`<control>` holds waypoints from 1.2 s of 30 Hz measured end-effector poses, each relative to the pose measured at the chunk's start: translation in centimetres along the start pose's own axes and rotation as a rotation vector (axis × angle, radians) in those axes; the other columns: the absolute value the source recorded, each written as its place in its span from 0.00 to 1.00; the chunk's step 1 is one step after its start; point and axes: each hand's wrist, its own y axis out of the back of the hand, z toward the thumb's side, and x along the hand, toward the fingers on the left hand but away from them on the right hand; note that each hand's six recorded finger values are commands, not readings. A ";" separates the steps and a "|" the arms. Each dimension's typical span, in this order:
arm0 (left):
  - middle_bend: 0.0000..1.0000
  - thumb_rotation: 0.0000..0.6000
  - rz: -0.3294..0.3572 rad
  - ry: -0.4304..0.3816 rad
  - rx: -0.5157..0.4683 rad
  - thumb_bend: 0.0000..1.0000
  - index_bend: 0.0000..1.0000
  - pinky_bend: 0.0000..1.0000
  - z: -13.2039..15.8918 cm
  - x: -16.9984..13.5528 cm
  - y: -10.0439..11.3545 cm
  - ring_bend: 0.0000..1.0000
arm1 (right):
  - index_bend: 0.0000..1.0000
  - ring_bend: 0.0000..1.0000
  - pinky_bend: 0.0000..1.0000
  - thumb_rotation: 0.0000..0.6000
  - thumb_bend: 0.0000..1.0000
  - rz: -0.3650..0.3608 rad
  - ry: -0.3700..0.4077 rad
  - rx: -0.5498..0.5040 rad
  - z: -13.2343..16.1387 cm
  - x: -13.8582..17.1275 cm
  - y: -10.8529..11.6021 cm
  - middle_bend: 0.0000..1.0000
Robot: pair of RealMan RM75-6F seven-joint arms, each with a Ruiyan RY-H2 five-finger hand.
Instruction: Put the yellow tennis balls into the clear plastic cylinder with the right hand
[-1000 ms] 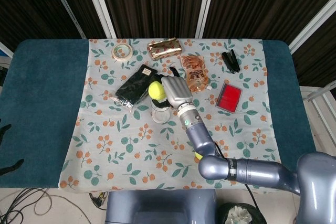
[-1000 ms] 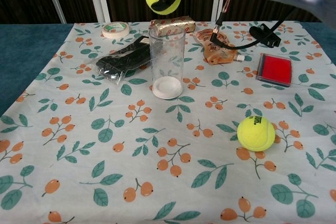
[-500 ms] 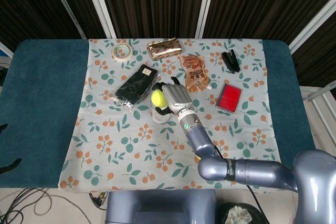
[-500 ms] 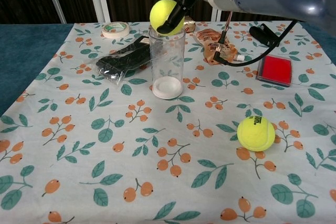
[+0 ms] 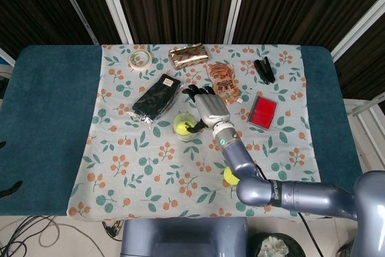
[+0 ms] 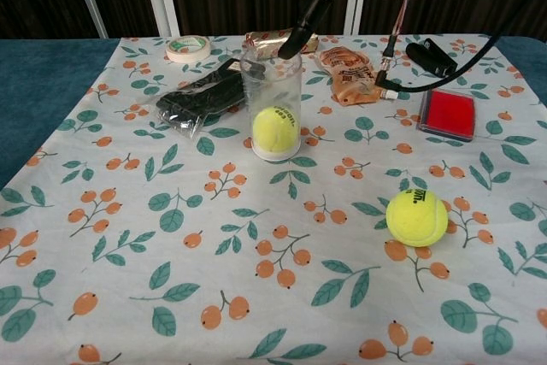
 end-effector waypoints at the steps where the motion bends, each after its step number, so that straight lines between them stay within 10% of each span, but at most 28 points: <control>1: 0.00 1.00 0.000 -0.001 0.001 0.00 0.17 0.00 0.0 0.0 0.0 0.00 | 0.17 0.14 0.00 1.00 0.18 -0.006 -0.004 0.000 -0.4 0.2 0.4 0.09; 11: 0.00 1.00 0.003 -0.003 0.007 0.00 0.17 0.00 0.2 -0.1 0.0 0.00 | 0.17 0.18 0.00 1.00 0.18 -0.024 -0.036 0.069 -6.7 5.1 0.6 0.09; 21: 0.00 1.00 -0.003 -0.003 0.022 0.00 0.17 0.00 0.4 -0.1 -0.4 0.00 | 0.17 0.22 0.00 1.00 0.18 0.001 -0.046 0.117 -12.7 12.4 -5.0 0.09; 36: 0.00 1.00 -0.008 0.000 0.027 0.00 0.17 0.00 0.4 0.0 -0.5 0.00 | 0.17 0.23 0.00 1.00 0.18 0.051 -0.041 0.075 -13.7 15.6 -10.9 0.10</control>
